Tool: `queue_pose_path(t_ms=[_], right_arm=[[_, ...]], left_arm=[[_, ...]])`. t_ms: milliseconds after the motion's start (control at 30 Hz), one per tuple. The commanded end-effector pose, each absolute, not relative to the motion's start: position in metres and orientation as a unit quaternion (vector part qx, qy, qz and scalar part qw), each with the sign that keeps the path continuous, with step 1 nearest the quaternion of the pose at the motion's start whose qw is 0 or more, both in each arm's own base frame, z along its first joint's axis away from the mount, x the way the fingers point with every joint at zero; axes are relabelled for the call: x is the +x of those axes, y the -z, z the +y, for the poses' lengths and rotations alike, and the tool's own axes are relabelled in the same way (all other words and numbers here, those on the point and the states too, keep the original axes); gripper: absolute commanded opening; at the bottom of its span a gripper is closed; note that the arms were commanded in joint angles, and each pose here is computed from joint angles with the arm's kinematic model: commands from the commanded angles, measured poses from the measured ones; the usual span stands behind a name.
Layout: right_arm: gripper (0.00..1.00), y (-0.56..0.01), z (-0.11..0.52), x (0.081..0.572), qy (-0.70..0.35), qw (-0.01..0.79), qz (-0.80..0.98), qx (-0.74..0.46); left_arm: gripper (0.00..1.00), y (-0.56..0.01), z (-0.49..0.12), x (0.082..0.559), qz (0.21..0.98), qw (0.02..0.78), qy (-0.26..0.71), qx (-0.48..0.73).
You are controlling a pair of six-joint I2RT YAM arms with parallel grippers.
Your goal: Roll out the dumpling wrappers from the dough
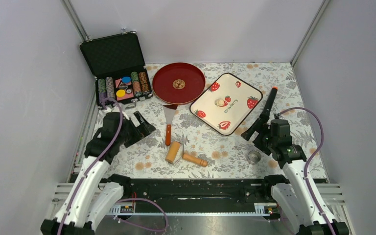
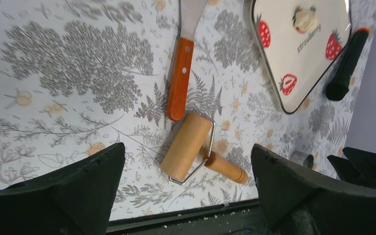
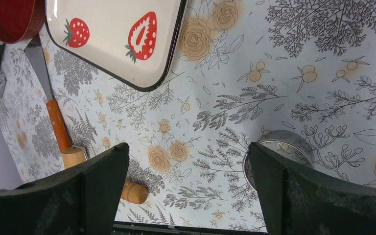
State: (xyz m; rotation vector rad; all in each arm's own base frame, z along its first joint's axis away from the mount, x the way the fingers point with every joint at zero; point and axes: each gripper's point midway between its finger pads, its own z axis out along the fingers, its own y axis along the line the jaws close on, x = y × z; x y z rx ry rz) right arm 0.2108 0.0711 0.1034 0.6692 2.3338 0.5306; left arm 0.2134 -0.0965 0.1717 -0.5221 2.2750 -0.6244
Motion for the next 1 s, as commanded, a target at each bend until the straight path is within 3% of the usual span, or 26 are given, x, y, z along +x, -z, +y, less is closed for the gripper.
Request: queue_pose_path(t_ms=[0,533,967], right_arm=[[0.99,-0.098,0.079,0.207,-0.222,0.308,0.891,0.248],[0.99,-0.115,0.063,0.214,-0.209,0.429,0.852,0.214],[0.99,-0.094,0.061,0.213,-0.2,0.412,0.861,0.221]], left_arm=[[0.99,-0.163,-0.128,0.224,0.878,0.308,0.31,-0.197],[0.99,-0.156,-0.235,0.251,0.862,0.24,0.406,-0.184],[0.89,-0.138,-0.323,0.291,0.842,0.202,0.448,-0.223]])
